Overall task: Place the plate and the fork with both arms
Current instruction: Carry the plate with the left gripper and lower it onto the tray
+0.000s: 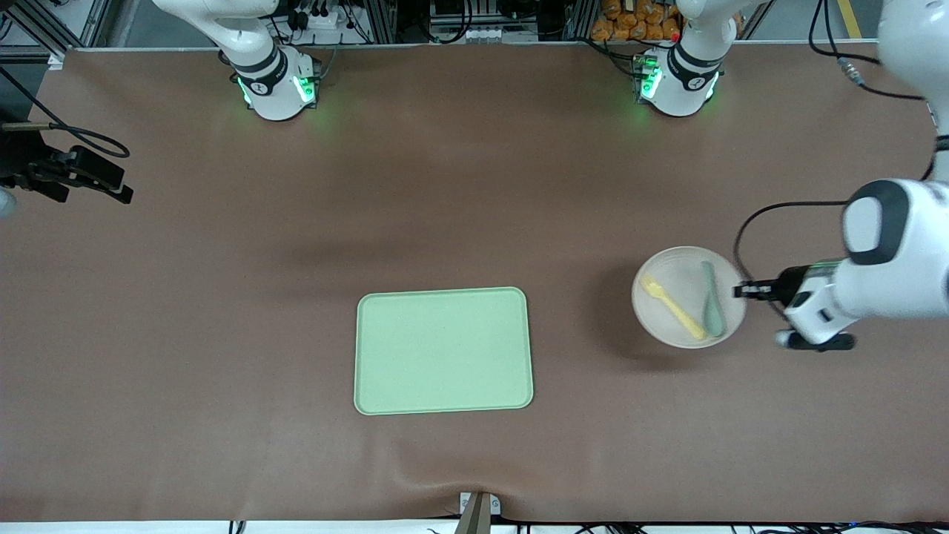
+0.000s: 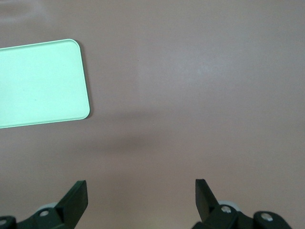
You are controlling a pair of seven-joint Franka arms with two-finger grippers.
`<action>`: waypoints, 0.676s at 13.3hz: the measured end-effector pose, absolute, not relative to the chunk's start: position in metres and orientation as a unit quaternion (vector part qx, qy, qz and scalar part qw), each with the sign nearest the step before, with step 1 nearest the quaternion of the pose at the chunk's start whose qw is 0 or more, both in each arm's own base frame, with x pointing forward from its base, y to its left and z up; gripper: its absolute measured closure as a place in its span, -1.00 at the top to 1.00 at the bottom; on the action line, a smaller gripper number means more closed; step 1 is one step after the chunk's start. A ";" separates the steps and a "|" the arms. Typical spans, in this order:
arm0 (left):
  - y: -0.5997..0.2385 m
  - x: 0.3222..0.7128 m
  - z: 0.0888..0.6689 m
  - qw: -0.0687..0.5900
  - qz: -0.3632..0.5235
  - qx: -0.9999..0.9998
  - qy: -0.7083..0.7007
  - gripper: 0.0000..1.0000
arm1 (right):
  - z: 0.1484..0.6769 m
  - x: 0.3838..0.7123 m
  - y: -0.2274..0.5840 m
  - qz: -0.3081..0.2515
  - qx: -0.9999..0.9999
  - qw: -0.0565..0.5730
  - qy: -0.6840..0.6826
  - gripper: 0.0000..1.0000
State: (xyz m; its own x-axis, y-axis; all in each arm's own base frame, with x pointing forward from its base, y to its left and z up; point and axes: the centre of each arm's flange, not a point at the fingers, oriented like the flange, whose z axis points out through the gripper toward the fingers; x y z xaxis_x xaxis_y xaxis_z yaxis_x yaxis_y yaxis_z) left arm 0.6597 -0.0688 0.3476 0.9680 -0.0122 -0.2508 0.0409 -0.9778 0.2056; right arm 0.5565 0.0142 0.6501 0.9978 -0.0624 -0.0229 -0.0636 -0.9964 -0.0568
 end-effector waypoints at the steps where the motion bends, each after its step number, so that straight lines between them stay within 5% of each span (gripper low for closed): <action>1: -0.106 0.665 0.344 0.106 -0.127 0.986 0.011 -0.89 | 0.650 0.556 0.014 0.011 -0.999 0.029 0.032 1.00; 9: -0.375 0.636 0.283 0.162 -0.047 0.983 0.076 -0.89 | 0.650 0.557 0.014 0.010 -0.999 0.029 0.032 1.00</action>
